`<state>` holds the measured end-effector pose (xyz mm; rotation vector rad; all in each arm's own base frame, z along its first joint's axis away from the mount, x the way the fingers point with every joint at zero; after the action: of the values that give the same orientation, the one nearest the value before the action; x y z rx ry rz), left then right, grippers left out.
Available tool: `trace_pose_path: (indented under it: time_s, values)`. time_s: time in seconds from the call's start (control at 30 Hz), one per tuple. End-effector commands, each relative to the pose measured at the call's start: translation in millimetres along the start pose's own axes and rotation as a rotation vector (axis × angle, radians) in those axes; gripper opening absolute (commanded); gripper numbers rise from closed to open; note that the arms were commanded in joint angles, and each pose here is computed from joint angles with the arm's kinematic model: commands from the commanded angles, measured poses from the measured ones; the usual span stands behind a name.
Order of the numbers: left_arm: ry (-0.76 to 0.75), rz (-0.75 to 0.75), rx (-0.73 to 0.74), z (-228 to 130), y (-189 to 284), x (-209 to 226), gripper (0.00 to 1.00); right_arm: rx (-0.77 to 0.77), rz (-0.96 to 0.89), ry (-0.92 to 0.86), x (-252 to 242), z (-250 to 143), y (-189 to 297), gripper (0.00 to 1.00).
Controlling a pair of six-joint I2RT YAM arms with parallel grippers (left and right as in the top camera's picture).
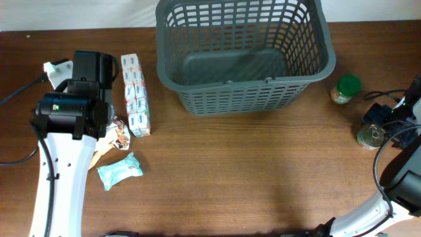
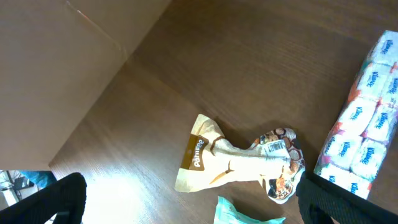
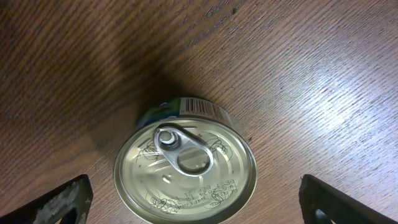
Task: Pack container
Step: 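Lower the right gripper and grasp the silver tin can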
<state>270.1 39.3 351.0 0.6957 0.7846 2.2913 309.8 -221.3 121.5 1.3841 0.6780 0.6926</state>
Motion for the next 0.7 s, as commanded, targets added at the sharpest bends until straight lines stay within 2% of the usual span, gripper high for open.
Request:
trace_pose_path:
  time_s: [0.0, 0.67]
  values:
    - [0.005, -0.005, 0.006, 1, -1, 0, 1.00, 0.026, -0.004, 0.009, 2, -3, -9, 0.99]
    - [0.005, -0.005, 0.006, 1, -1, 0, 1.00, 0.063, -0.006, 0.011, 2, -16, -25, 0.99]
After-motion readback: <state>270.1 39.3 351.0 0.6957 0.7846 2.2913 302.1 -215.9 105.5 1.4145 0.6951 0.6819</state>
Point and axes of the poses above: each gripper's point midway between its finger pads, its own y axis back along the fingers, its own x axis along the line the jaws close on, z = x × y, the point moved 8 cm from there along y, back along the fingers, and after that the axes turned 5 degrees about y, right-handed, at the moved point
